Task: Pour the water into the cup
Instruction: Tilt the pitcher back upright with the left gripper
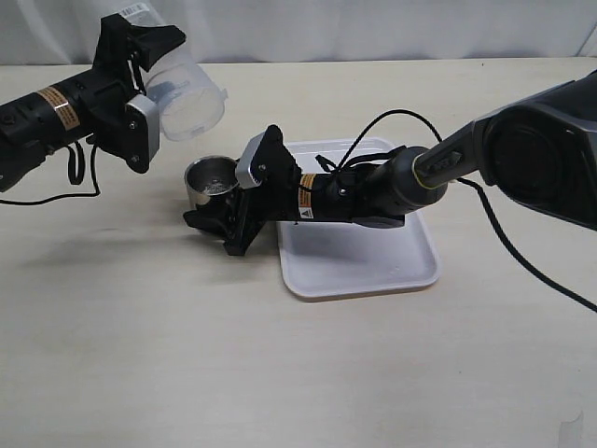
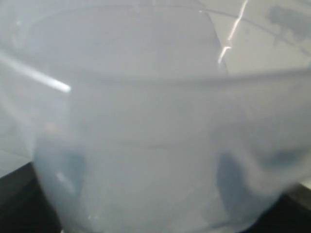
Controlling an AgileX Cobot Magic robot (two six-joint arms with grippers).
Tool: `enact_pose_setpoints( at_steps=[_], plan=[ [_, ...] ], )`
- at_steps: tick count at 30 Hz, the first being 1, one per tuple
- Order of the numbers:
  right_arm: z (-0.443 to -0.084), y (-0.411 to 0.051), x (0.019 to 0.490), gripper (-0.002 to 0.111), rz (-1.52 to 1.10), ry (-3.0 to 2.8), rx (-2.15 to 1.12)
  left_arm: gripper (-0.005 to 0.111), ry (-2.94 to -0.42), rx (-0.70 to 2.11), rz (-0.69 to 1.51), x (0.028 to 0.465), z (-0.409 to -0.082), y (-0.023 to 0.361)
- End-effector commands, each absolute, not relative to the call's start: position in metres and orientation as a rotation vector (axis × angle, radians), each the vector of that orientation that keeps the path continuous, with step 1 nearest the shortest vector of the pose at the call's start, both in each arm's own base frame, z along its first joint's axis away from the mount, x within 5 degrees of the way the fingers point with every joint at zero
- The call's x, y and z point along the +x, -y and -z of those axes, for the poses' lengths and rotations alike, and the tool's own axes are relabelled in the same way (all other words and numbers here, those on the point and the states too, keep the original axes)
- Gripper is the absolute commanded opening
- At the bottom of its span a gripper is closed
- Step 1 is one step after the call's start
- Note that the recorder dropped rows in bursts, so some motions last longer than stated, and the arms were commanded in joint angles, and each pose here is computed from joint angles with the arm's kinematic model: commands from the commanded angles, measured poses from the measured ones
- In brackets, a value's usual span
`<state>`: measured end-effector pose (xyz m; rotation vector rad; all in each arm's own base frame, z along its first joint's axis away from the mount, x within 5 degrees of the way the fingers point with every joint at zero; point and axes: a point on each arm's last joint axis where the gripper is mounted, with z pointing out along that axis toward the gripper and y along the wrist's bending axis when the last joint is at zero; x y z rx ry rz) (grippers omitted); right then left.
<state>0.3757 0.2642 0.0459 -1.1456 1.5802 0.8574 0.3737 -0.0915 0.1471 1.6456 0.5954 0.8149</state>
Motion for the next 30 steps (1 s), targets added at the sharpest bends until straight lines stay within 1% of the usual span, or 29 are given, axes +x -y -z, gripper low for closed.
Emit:
enact_pose_setpoints(
  at_steps=[1, 19, 30],
  plan=[
    [-0.044, -0.264, 0.376, 0.004, -0.852, -1.592, -1.158, 0.0, -0.552, 1.59, -0.834, 0.374, -0.158, 0.094],
    [-0.044, -0.264, 0.376, 0.004, -0.852, -1.592, -1.158, 0.0, -0.53, 1.58, -0.831, 0.374, -0.159, 0.095],
    [-0.044, -0.264, 0.376, 0.004, -0.852, -1.592, -1.158, 0.0, -0.473, 1.604, -0.792, 0.369, -0.158, 0.108]
  ],
)
